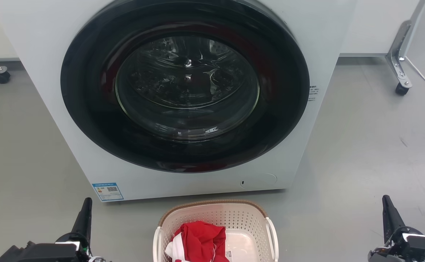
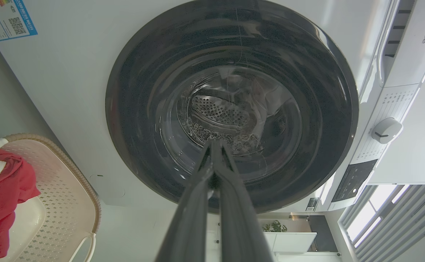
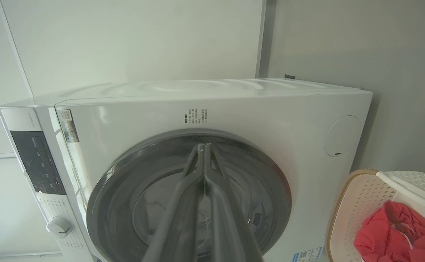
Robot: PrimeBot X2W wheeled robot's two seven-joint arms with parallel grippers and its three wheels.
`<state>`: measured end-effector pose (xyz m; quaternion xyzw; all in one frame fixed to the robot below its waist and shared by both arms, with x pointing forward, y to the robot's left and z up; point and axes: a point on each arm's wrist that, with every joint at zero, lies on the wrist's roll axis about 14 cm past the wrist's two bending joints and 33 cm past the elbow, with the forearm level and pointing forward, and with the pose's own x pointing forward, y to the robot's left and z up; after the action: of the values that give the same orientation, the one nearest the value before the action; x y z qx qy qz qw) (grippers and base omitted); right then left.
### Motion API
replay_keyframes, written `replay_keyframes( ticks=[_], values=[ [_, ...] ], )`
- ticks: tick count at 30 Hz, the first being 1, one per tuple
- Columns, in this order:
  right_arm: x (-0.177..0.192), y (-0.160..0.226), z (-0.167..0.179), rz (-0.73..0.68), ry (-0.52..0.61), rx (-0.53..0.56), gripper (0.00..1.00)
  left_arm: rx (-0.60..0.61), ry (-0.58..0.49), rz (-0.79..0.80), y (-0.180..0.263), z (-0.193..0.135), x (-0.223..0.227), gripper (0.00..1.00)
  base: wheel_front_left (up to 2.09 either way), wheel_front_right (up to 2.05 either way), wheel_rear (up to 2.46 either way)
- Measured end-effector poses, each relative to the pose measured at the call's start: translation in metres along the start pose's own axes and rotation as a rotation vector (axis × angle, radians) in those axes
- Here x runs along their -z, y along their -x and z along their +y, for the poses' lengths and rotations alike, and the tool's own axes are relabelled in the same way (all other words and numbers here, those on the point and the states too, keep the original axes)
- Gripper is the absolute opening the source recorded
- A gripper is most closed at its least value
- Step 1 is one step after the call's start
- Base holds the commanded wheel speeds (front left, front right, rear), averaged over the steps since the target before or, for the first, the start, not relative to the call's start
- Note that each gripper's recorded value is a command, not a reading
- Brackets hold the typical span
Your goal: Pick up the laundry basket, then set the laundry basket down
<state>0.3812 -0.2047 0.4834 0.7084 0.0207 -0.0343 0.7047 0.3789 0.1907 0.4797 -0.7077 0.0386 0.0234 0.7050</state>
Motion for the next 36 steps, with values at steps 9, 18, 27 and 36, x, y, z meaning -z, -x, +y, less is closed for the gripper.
replay_keyframes(
  ticks=[9, 18, 27, 36],
  values=[
    [0.0000, 0.0000, 0.0000, 0.000, 0.000, 0.000, 0.00, 0.000, 0.000, 0.000, 0.0000, 0.0000, 0.0000, 0.00, 0.00, 0.00, 0.00],
    [0.0000, 0.0000, 0.0001, 0.000, 0.000, 0.000, 0.00, 0.000, 0.000, 0.000, 0.0000, -0.0001, 0.0000, 0.00, 0.00, 0.00, 0.00],
    [0.0000, 0.0000, 0.0000, 0.000, 0.000, 0.000, 0.00, 0.000, 0.000, 0.000, 0.0000, 0.0000, 0.0000, 0.00, 0.00, 0.00, 0.00],
    [0.0011, 0.0020, -0.0064, 0.001, -0.003, 0.019, 1.00, -0.021, 0.004, 0.001, 0.0025, 0.0073, 0.0009, 1.00, 0.00, 0.00, 0.00]
  ],
)
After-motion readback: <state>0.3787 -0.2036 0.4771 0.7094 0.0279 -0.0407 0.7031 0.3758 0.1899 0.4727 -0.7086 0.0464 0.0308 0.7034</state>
